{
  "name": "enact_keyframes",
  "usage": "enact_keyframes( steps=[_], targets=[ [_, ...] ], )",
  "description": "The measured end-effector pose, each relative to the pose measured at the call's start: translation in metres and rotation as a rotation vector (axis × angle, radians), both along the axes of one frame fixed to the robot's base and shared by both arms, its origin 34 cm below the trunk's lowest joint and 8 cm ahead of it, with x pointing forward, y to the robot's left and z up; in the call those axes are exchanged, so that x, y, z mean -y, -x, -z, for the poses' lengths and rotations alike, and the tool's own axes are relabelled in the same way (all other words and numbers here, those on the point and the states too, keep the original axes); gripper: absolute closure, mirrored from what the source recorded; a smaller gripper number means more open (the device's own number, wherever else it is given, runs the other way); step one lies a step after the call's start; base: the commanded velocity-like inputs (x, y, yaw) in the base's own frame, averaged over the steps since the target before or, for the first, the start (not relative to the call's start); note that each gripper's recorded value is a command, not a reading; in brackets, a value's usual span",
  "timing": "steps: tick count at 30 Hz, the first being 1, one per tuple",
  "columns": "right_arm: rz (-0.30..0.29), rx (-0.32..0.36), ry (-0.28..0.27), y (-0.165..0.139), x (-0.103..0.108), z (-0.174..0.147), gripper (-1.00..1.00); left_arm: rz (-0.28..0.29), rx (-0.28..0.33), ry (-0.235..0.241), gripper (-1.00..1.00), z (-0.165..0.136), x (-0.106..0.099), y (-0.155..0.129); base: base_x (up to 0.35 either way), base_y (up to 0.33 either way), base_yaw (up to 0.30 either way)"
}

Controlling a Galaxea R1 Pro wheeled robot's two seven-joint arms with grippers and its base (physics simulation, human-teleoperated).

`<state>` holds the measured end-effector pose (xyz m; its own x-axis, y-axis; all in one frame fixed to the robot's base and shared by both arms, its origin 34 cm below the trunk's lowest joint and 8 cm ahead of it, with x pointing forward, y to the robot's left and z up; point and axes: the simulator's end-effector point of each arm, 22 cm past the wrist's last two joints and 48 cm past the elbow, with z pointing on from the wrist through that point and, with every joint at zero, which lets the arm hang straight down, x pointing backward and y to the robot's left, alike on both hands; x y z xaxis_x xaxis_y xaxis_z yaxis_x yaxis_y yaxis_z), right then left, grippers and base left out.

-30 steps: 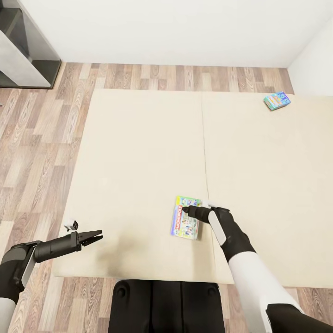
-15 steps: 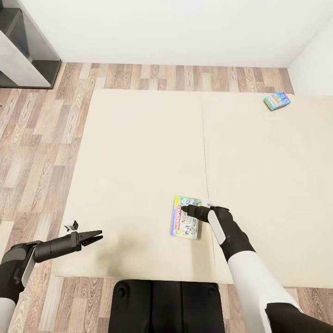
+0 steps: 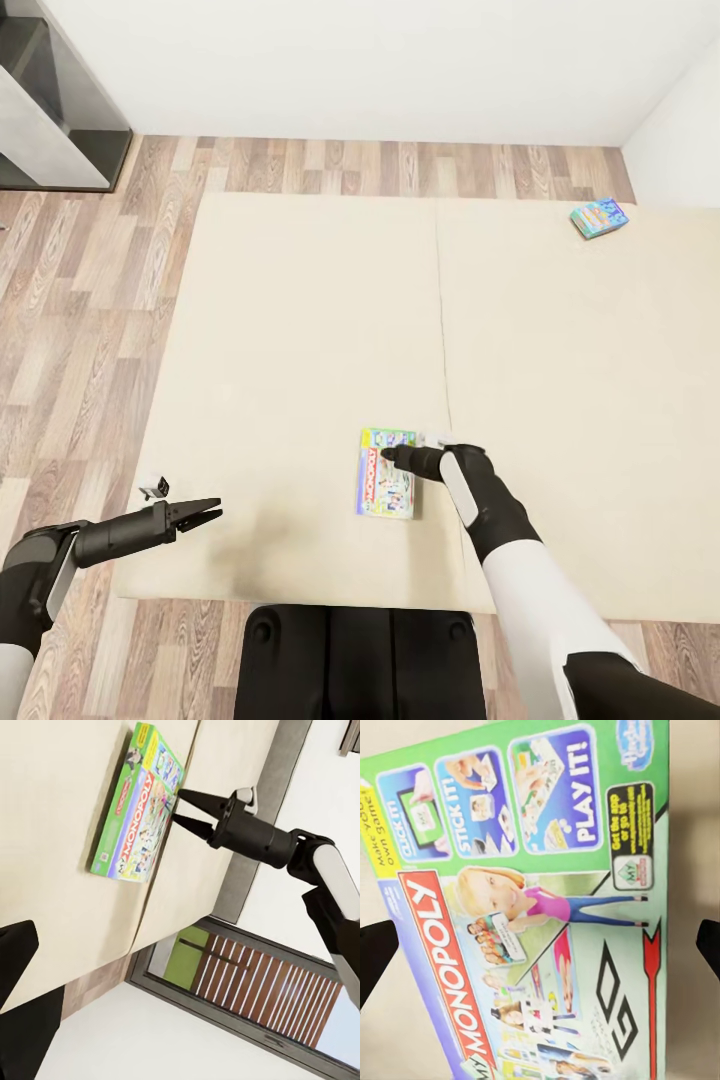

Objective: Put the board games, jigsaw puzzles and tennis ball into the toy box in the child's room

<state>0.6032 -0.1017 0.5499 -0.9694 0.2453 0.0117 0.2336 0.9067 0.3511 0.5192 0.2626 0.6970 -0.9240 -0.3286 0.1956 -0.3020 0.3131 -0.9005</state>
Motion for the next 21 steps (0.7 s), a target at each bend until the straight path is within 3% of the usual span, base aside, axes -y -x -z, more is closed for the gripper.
enact_keyframes(
  steps=[21],
  targets=[
    [-0.003,0.002,-0.001,-0.0042,-0.0004,-0.0009,-1.00,0.000,0.000,0.000,-1.00,0.0001,0.0000,0.0001,0.000,0.000,0.000]
  ],
)
